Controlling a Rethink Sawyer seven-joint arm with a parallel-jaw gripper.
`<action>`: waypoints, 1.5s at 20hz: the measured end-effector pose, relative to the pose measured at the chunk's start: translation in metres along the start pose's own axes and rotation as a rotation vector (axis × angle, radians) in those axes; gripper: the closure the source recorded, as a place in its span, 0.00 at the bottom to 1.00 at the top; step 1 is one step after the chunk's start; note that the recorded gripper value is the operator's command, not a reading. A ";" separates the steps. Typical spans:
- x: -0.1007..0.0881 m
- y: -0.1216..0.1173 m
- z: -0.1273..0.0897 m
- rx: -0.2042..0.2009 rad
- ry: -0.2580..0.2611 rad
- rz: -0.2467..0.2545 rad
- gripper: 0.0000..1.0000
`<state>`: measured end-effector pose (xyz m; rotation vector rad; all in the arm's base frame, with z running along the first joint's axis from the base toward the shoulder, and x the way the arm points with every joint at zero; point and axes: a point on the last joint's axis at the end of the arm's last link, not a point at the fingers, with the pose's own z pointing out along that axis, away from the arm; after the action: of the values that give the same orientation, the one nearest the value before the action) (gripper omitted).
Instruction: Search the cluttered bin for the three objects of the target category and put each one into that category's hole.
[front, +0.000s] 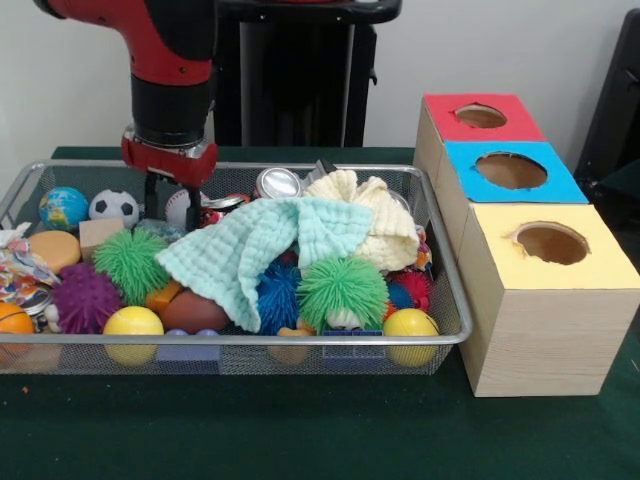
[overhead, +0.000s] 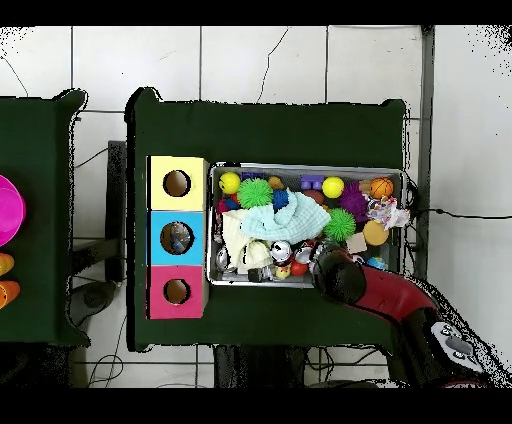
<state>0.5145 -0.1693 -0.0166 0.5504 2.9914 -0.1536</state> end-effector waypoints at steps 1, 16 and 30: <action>-0.004 0.000 0.000 0.003 -0.026 -0.001 0.00; -0.009 0.012 0.007 0.036 -0.128 -0.010 0.00; -0.015 0.012 0.012 0.037 -0.131 0.005 0.00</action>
<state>0.5341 -0.1652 -0.0281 0.5300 2.8653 -0.2348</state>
